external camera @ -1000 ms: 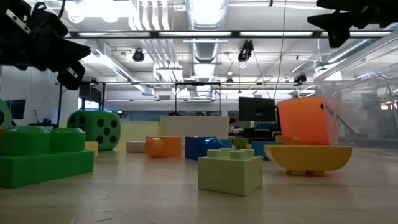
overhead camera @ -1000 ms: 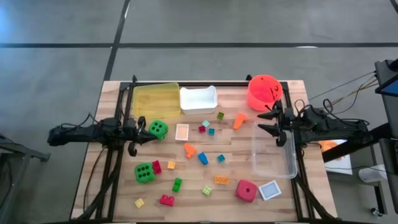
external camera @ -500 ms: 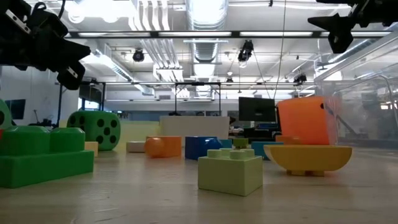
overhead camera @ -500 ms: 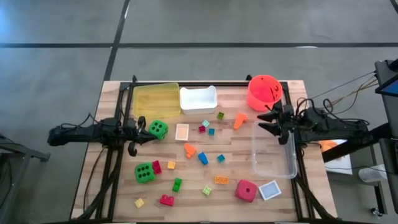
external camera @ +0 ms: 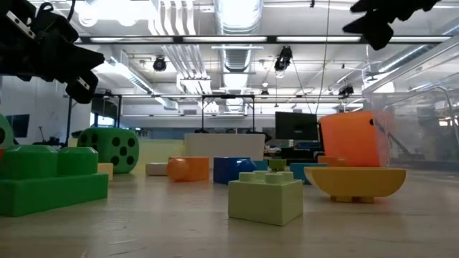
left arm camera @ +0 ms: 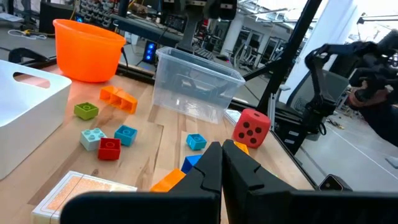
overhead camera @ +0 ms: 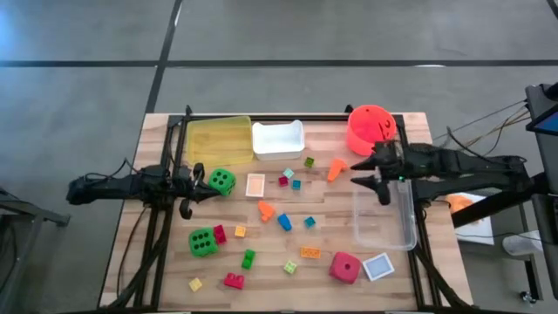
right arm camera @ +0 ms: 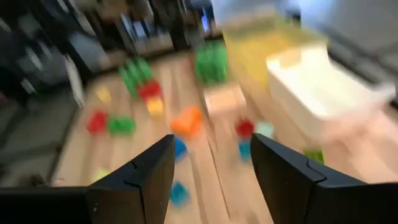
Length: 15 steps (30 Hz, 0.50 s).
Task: Pick & Place Toys
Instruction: Put the orange game piece into the transparent bin
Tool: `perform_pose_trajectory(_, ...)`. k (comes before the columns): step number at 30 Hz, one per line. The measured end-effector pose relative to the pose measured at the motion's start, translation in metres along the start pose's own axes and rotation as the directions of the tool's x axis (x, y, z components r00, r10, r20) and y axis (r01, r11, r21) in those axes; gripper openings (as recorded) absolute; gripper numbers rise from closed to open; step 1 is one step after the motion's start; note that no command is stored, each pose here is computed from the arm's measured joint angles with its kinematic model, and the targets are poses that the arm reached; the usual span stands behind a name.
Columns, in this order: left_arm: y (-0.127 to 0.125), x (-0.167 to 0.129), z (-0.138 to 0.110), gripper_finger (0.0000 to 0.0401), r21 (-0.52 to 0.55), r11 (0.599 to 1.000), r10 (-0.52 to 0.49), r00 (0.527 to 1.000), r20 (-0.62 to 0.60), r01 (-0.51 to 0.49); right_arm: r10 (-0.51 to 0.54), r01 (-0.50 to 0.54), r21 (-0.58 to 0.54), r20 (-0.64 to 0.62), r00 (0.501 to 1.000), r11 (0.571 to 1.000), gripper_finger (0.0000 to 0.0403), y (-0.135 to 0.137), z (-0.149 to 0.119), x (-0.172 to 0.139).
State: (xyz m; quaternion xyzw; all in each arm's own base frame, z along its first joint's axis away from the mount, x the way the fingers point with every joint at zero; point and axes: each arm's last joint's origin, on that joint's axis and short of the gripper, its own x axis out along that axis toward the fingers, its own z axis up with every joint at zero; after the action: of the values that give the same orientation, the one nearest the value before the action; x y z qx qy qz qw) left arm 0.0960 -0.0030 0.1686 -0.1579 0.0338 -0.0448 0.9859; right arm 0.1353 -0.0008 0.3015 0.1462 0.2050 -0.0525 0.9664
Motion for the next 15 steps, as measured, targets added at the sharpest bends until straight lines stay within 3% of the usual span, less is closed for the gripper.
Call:
perform_pose_trajectory(5, 0.0, 0.0, 0.0, 0.0, 0.0, 1.0, 0.0, 1.0, 0.0, 0.0, -0.068, 0.058, -0.057, -0.209, 0.975, 0.997, 0.0206, 0.006, 0.015, 0.012)
perform_pose_trajectory(8, 0.0, 0.0, 0.0, 0.0, 0.018, 1.0, 0.004, 1.0, 0.007, -0.005, -0.088, 0.069, -0.078, -0.267, 0.96, 0.995, 0.0206, 0.009, 0.025, 0.02)
perform_pose_trajectory(11, -0.001, 0.0, 0.004, 0.0, -0.147, 0.989, -0.001, 0.999, 0.045, 0.008, -0.087, 0.069, -0.076, -0.267, 0.96, 0.995, 0.0206, 0.014, 0.039, 0.028)
perform_pose_trajectory(15, 0.0, 0.0, 0.005, 0.0, -0.42, 0.908, 0.046, 0.996, 0.073, -0.012, -0.098, 0.064, -0.125, -0.288, 0.953, 0.99, 0.0206, 0.019, 0.052, 0.041)
